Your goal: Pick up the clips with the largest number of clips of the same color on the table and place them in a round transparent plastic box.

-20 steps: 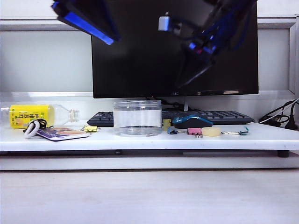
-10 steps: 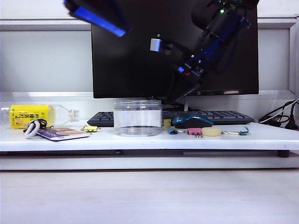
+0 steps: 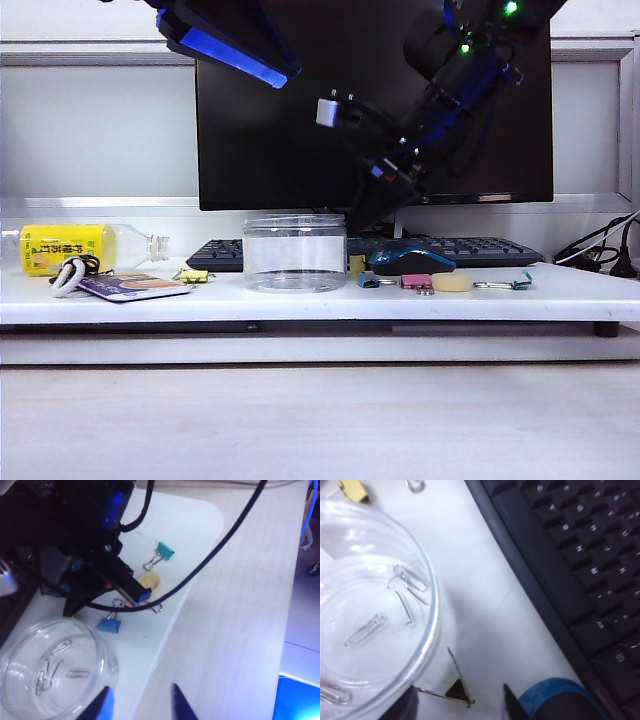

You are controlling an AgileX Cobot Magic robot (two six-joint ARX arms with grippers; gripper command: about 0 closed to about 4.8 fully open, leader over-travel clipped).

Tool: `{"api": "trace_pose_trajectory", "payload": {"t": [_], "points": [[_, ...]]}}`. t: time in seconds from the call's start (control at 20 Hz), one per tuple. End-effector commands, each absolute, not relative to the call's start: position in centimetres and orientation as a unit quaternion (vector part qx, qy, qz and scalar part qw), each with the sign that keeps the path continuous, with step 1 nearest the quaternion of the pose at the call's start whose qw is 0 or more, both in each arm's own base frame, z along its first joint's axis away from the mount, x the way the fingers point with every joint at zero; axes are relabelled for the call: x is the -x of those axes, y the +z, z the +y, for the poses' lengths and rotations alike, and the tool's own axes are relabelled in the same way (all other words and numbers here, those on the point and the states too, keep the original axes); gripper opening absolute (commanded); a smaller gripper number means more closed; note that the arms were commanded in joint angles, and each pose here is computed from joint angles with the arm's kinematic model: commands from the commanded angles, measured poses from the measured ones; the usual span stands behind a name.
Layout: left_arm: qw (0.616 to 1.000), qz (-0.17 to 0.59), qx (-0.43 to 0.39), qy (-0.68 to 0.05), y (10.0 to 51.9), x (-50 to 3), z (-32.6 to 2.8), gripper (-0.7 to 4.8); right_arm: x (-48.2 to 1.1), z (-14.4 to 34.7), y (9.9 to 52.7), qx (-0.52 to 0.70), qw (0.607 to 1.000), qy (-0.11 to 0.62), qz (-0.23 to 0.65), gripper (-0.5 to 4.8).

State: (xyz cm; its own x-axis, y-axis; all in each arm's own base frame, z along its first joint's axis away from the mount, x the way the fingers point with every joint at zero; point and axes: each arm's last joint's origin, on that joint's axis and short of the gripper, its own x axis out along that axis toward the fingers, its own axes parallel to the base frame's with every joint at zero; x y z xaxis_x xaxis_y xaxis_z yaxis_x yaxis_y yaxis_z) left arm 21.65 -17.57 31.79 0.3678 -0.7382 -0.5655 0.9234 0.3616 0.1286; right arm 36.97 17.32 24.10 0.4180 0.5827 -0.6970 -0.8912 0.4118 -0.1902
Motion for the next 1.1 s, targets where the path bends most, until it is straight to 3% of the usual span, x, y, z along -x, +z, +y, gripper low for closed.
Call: {"api": "trace_pose_trajectory", "payload": {"t": [0.05,1.0,1.1], "points": [[0.799,0.199,-0.218,-0.524,32.1,-21.7,-17.7,1.61,-37.3,17.5,23.7,0.284,0.796,0.461,0.271,2.13],[0.801,0.196,-0.218,-0.521,32.2,-21.7,-17.7,1.61,-38.6,18.0,20.8,0.269,0.797,0.453,0.296,2.10],[0.801,0.196,-0.218,-0.521,32.2,-21.7,-17.7,1.61,-38.6,18.0,20.7,0.273,0.799,0.446,0.298,1.63]]}}
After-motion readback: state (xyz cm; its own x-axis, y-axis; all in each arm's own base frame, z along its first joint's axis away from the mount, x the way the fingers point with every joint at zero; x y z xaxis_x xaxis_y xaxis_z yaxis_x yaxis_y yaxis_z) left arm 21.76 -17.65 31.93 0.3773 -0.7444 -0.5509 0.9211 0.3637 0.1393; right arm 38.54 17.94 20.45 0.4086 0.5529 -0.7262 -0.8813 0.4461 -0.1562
